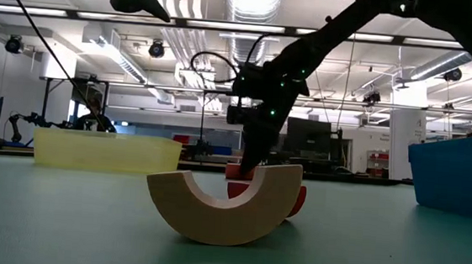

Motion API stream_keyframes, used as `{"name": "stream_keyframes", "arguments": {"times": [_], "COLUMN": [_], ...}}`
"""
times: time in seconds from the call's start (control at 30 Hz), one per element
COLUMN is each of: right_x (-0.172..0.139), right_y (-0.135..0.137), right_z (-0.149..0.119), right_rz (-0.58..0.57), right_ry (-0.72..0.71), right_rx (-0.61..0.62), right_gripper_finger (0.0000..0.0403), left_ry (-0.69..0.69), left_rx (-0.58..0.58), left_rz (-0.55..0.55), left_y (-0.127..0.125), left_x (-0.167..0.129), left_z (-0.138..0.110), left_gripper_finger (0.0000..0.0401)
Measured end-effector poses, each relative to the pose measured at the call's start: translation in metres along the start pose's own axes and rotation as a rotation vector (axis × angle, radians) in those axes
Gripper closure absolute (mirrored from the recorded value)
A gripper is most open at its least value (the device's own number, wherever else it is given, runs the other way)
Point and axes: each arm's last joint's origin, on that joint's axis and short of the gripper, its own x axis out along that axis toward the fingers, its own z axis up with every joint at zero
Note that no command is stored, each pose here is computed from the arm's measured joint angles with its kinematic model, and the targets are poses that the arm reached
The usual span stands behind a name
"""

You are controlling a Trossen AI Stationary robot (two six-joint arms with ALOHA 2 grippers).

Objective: Sort & place blocks by color
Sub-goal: Put the orange block into the blue bin

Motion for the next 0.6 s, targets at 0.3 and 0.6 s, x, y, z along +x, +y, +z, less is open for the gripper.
{"name": "stream_keyframes", "arguments": {"times": [0.3, 0.6], "right_x": [0.006, -0.019], "right_y": [0.002, 0.007], "right_z": [-0.002, 0.01], "right_rz": [0.04, 0.049], "right_ry": [0.006, -0.019], "right_rx": [0.051, 0.134], "right_gripper_finger": [0.0282, 0.0283], "left_ry": [0.0, 0.0], "left_rx": [-0.001, 0.002], "left_rz": [-0.001, 0.0], "left_y": [0.0, 0.0], "left_x": [0.0, 0.0], "left_z": [0.0, 0.0], "left_gripper_finger": [0.0157, 0.0157]}}
